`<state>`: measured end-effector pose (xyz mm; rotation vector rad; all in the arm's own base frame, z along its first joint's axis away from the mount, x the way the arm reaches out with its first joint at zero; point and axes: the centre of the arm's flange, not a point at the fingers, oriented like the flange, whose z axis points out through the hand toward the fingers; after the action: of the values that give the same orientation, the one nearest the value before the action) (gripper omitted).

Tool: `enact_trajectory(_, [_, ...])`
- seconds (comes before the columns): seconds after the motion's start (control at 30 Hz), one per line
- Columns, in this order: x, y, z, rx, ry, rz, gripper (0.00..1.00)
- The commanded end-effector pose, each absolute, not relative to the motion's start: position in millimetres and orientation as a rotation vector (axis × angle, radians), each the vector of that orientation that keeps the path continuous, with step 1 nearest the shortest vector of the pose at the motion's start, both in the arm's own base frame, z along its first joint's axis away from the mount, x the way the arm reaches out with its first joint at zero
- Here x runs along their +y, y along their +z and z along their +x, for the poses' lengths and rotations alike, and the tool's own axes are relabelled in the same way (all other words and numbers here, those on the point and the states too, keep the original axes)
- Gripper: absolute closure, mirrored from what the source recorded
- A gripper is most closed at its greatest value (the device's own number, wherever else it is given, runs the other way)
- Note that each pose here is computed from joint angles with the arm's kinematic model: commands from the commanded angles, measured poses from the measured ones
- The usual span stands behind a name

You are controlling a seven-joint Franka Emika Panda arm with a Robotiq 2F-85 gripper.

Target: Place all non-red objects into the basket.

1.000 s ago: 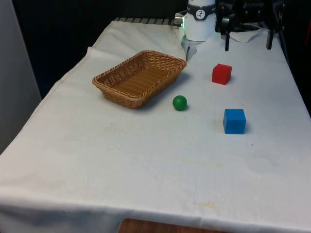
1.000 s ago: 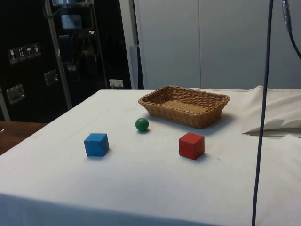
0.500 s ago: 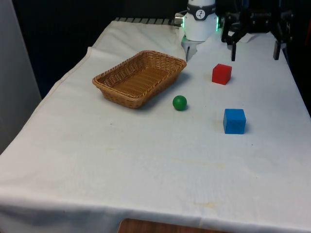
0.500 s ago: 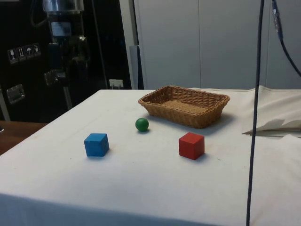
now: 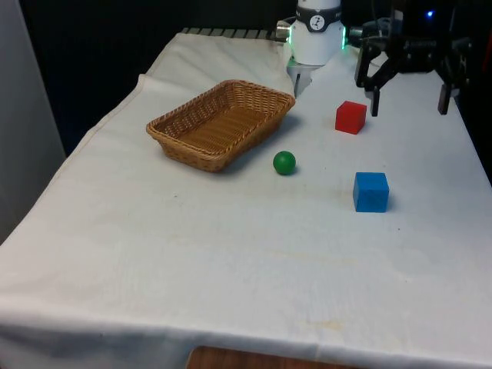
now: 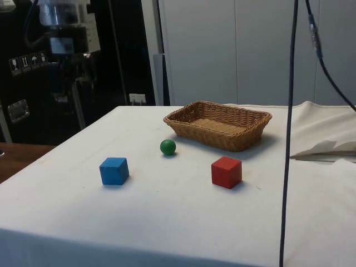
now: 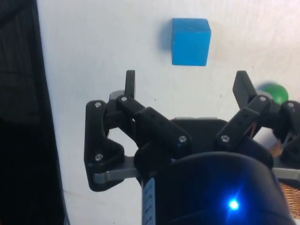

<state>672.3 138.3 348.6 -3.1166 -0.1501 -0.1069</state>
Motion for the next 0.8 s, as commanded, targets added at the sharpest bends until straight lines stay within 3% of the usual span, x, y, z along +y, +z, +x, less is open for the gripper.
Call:
enact_trajectory(0.0, [138,345,673,-0.162,-0.104,-3.110,0.00])
enact_trajectory(0.77, [118,311,673,-0.235,-0.053,-3.105,0.00])
